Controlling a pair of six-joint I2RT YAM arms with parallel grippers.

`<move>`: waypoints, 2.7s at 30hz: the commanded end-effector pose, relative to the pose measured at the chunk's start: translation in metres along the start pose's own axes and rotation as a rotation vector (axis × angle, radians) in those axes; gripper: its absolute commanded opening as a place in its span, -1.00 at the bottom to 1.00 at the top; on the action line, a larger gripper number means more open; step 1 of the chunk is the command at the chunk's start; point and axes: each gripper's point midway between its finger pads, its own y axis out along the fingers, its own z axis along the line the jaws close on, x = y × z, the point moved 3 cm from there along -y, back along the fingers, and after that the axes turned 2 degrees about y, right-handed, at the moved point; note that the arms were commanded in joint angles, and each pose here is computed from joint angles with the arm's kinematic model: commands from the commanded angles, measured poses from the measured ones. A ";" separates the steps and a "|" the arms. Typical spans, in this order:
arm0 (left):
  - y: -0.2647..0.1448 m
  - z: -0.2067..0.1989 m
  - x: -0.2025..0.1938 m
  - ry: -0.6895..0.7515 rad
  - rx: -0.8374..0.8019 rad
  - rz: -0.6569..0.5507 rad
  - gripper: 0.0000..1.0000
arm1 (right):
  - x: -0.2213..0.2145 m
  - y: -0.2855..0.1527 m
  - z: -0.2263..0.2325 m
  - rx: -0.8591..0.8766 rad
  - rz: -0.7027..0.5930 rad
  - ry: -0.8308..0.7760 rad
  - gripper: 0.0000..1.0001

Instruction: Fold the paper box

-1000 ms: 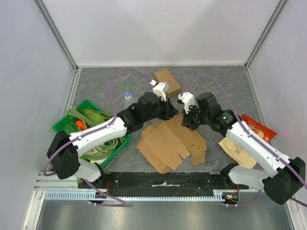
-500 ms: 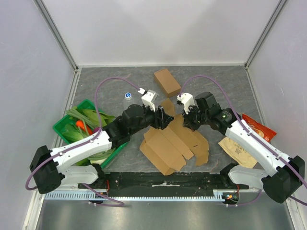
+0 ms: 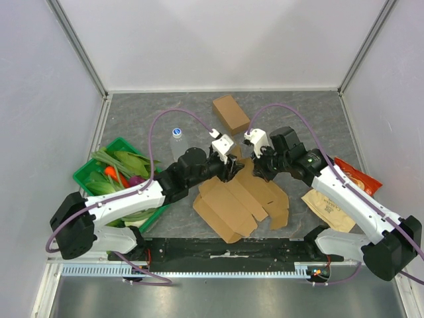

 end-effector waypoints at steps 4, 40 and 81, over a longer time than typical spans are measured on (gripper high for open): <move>0.017 -0.002 0.033 0.112 -0.009 -0.102 -0.63 | 0.015 -0.005 0.003 0.004 -0.038 0.008 -0.94; 0.017 0.031 0.002 -0.111 0.443 -0.404 -0.96 | 0.105 -0.040 -0.081 -0.242 -0.593 1.689 0.49; -0.054 0.041 -0.019 -0.283 0.519 -0.142 0.25 | 0.045 0.037 -0.090 -0.162 -0.403 1.843 -1.00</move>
